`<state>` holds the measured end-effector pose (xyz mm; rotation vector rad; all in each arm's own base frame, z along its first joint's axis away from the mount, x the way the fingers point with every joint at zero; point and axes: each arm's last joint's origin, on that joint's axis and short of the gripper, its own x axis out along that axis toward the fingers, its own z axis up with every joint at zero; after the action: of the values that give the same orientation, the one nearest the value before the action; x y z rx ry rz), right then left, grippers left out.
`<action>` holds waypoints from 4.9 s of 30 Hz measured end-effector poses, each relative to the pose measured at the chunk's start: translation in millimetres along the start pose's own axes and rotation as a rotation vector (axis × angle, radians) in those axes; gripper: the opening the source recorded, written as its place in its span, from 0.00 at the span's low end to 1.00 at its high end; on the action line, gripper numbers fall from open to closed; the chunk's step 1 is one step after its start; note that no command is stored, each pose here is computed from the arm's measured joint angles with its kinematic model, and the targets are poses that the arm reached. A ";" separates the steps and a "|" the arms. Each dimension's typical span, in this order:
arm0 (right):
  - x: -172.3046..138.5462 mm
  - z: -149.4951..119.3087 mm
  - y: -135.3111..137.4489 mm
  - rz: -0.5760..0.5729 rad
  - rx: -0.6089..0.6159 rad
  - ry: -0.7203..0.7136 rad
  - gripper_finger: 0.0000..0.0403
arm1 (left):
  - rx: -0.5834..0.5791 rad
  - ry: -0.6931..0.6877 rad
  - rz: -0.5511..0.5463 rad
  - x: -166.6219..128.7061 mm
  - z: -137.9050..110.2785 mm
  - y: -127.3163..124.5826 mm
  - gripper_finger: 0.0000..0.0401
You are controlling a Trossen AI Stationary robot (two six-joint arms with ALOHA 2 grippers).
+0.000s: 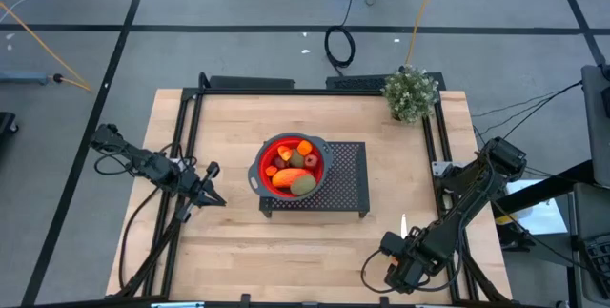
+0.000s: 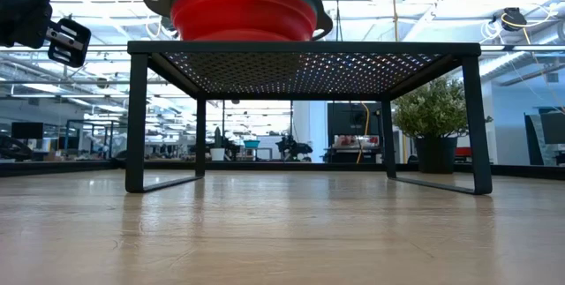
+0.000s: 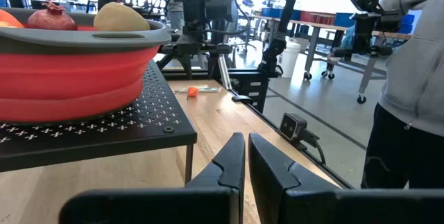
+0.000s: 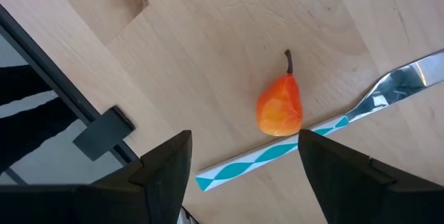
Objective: Pick & Place Fruit
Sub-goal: Put the orange pear into the bowl on the shelf
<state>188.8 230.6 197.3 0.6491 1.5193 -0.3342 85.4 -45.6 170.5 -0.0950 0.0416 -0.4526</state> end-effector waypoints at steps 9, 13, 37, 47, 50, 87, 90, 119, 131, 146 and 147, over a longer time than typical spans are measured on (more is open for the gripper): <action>0.5 -0.1 -1.7 -0.015 -0.005 0.001 0.64 | -0.003 0.000 0.001 0.0 0.0 0.0 0.05; 9.3 -0.5 -6.4 -0.011 -0.006 0.030 0.64 | -0.003 0.000 0.001 0.0 0.0 0.0 0.05; 29.0 2.1 -14.6 0.033 0.045 0.020 0.61 | 0.002 -0.001 0.002 0.0 0.1 0.1 0.05; 33.6 6.4 -18.0 0.040 0.024 0.019 0.51 | 0.001 -0.001 0.002 0.0 0.1 0.1 0.05; 40.4 6.5 -19.0 0.087 0.021 0.038 0.49 | 0.001 -0.001 0.002 0.0 0.1 0.1 0.05; -42.7 15.0 9.7 0.792 -0.246 -0.449 0.28 | 0.021 -0.001 0.004 0.0 0.1 0.2 0.05; -61.4 19.0 13.0 0.891 -0.261 -0.599 0.27 | 0.021 -0.001 0.004 0.0 0.1 0.2 0.05; -119.3 28.8 17.5 0.902 -0.468 -1.374 0.27 | 0.125 -0.108 -0.054 -0.5 9.8 -2.4 0.05; -118.7 36.2 13.3 0.339 -0.758 -1.647 0.27 | 0.096 -0.140 -0.060 -1.0 13.2 -2.8 0.05; -122.6 70.8 4.1 -0.063 -0.935 -1.733 0.27 | 0.109 -0.168 -0.112 -1.6 16.2 -4.5 0.05; -122.8 72.5 3.5 -0.069 -0.931 -1.733 0.27 | 0.125 -0.169 -0.125 -1.6 16.1 -5.0 0.05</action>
<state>243.4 167.9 313.3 -0.4668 -0.0987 -0.0952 82.7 -48.0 187.1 -0.0124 -0.1590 -0.5696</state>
